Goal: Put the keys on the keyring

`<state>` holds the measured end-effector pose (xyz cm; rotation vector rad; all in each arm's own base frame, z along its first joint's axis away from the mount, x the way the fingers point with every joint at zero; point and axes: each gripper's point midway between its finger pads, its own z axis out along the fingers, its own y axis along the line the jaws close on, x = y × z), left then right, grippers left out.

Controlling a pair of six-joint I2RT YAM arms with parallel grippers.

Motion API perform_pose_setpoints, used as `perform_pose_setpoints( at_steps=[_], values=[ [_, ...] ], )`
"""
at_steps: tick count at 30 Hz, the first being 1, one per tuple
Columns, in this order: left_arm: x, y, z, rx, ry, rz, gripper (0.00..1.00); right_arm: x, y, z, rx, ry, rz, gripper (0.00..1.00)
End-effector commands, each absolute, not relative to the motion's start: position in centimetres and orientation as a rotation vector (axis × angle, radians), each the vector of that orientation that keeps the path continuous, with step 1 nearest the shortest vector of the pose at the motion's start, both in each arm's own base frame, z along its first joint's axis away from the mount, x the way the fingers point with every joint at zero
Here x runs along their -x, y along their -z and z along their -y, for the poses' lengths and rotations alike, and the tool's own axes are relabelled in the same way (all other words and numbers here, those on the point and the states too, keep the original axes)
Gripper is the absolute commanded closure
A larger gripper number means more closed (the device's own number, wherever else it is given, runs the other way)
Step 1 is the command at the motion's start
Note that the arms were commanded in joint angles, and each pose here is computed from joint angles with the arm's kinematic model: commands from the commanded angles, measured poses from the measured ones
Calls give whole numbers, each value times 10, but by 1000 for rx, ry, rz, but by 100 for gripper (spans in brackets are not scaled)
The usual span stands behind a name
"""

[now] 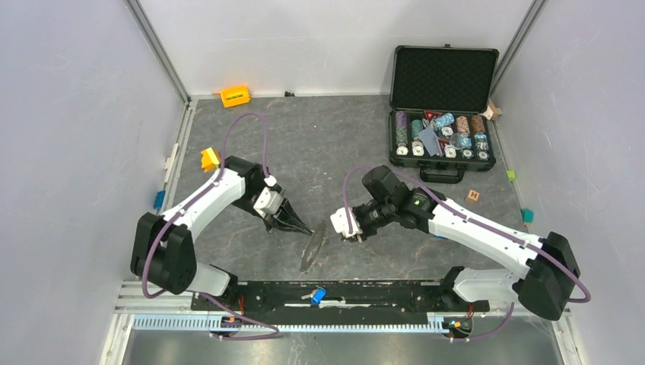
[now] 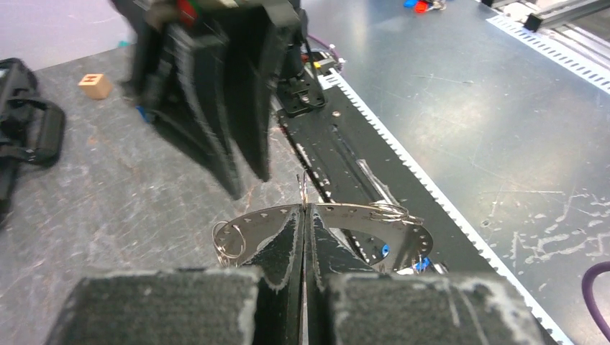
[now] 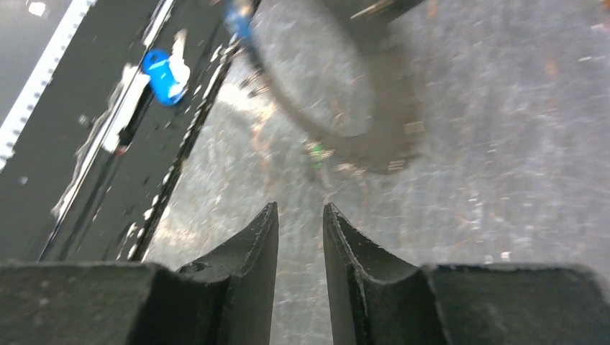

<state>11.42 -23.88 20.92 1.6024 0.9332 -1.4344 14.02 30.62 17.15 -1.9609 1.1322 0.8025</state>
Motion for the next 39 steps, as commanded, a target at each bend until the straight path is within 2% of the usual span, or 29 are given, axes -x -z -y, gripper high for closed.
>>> perform_pose_setpoints(
  at_steps=[1,6,11,27,39],
  values=[
    [-137,-247,235,-1562,1168,-687,98,-121,-137,-293,2089,-822,-1049,64],
    [-157,-256,217,-1525,1072,-755,98,-90,-105,-309,2188,-824,-982,64],
    [-169,-256,206,-1518,1028,-810,98,-67,-85,-336,2193,-942,-1014,64],
    [-173,-255,197,-1522,985,-836,98,-29,-49,-370,2300,-1180,-1175,55],
    [-171,-253,196,-1535,976,-831,98,-21,-27,-366,2354,-1173,-1251,57]
  ],
)
